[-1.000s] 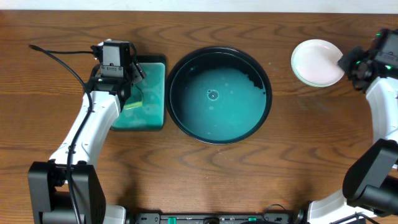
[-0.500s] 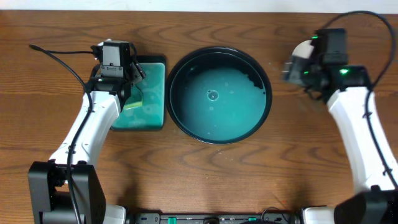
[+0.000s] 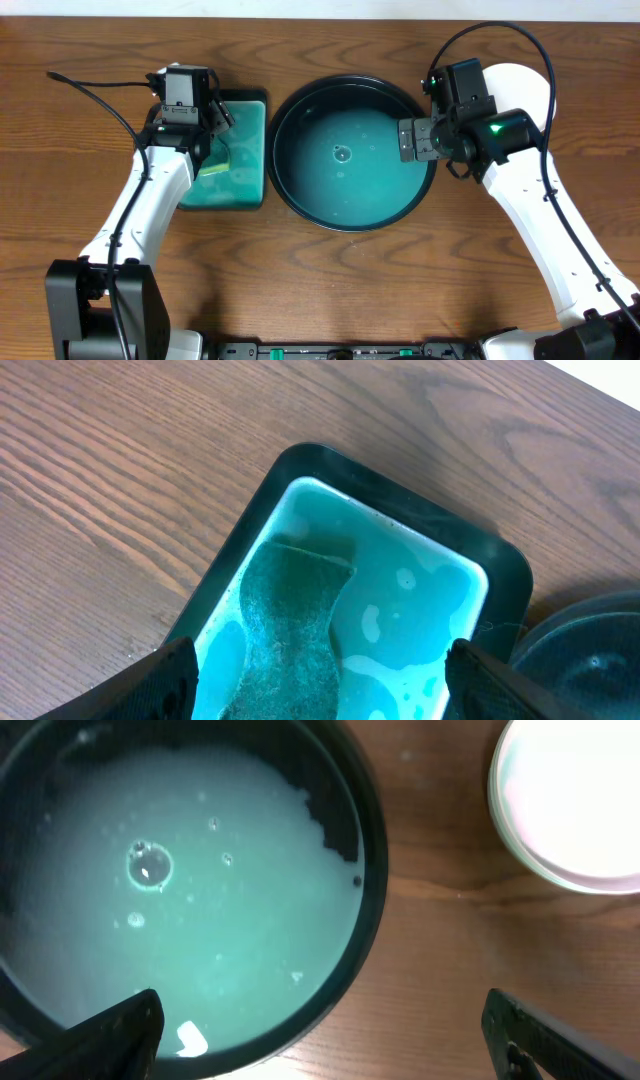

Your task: Clean dirty plates on tray and stack at the side

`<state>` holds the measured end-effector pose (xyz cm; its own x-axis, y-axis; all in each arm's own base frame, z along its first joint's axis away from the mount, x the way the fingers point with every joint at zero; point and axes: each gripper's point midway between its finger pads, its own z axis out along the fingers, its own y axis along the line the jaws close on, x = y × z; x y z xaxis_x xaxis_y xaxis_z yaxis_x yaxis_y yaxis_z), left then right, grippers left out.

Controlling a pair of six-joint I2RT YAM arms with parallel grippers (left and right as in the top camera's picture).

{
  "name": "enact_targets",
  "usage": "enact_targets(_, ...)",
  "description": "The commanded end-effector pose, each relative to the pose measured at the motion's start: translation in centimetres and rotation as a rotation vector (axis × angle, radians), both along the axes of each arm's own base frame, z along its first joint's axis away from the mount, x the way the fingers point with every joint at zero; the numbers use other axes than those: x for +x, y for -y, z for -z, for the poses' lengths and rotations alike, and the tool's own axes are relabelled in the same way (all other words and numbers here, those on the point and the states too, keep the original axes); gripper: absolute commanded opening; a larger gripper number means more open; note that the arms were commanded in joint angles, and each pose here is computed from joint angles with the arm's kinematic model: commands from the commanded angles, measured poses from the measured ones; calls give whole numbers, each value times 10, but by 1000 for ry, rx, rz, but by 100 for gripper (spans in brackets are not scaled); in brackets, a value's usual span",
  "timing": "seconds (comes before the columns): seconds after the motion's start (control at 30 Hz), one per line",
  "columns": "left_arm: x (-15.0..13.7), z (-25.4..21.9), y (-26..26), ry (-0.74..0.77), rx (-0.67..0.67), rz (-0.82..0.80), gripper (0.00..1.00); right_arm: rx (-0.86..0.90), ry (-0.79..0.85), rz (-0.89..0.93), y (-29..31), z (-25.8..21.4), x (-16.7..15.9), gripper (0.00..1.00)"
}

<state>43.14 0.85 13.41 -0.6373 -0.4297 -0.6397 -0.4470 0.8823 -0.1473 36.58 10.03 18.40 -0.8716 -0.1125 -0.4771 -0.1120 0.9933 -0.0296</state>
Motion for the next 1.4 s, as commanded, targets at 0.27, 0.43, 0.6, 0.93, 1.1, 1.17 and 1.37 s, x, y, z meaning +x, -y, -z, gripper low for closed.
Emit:
enact_targets(0.27,-1,2,-2,-8,13,-9,80,-19,-42,0,9,3,-9,99)
enact_targets(0.43,-1,2,-2,-8,13,-9,80,-14,-5,19,22,-11,-9,99)
enact_targets(0.6,-1,2,-2,-8,13,-9,80,-12,47,23,33,-25,-15,99)
enact_targets(0.93,-1,2,-2,-8,13,-9,80,45,273,111,68,-28,-38,99)
enact_targets(1.1,-1,2,-2,-8,13,-9,80,79,421,129,77,-22,-57,99)
enact_targets(1.17,-1,2,-2,-8,13,-9,80,87,468,132,80,-18,-66,99)
enact_targets(1.37,-1,3,-2,-8,13,-9,80,110,640,161,92,-15,-92,99)
